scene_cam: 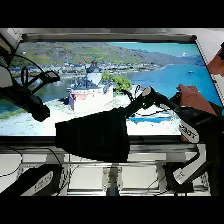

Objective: Fold the clothes and pants, and hang the long-sleeved shirts on hangers.

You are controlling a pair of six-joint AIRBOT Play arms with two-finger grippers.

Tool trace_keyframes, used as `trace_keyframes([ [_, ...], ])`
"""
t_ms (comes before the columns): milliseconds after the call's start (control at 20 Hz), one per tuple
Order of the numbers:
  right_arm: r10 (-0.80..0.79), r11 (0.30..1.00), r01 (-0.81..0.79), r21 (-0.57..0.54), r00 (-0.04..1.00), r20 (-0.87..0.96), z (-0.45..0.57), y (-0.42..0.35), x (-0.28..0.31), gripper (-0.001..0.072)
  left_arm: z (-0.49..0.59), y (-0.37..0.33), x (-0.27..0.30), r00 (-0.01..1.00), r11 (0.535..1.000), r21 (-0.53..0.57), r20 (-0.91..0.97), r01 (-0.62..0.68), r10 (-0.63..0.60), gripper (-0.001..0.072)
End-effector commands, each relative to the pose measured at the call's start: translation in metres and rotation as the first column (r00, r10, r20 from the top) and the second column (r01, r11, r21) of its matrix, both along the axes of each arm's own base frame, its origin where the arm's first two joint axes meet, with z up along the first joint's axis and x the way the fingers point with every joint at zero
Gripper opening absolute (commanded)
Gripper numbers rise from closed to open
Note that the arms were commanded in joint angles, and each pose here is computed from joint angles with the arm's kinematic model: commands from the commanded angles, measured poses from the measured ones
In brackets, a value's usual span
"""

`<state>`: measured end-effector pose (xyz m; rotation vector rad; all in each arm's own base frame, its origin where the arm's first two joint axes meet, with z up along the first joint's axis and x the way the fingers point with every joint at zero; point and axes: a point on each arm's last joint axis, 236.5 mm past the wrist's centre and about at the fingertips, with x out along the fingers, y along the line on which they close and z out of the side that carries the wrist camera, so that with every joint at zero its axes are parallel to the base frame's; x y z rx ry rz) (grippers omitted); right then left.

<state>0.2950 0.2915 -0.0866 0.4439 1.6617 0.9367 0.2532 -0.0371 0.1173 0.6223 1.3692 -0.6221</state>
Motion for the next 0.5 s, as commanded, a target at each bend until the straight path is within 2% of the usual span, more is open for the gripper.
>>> trace_keyframes([
  [0, 0.021, 0.998, -0.019, 0.055, 0.999, -0.044, 0.020, 0.004, -0.009, 0.0014, 0.000, 0.000, 0.001, 1.000, 1.000, 0.000, 0.002, -0.001, 0.001, 0.0299],
  [300, -0.040, 0.994, 0.030, 0.104, 0.995, 0.087, 0.092, -0.027, 0.027, 0.0012, 0.000, 0.000, 0.002, 1.000, 1.000, -0.001, 0.009, -0.002, 0.002, 0.0298],
  [450, -0.100, 0.994, 0.092, 0.064, 0.985, 0.138, 0.110, -0.064, 0.042, 0.0012, 0.000, 0.000, 0.005, 1.000, 1.000, -0.002, 0.019, -0.001, 0.001, 0.0298],
])
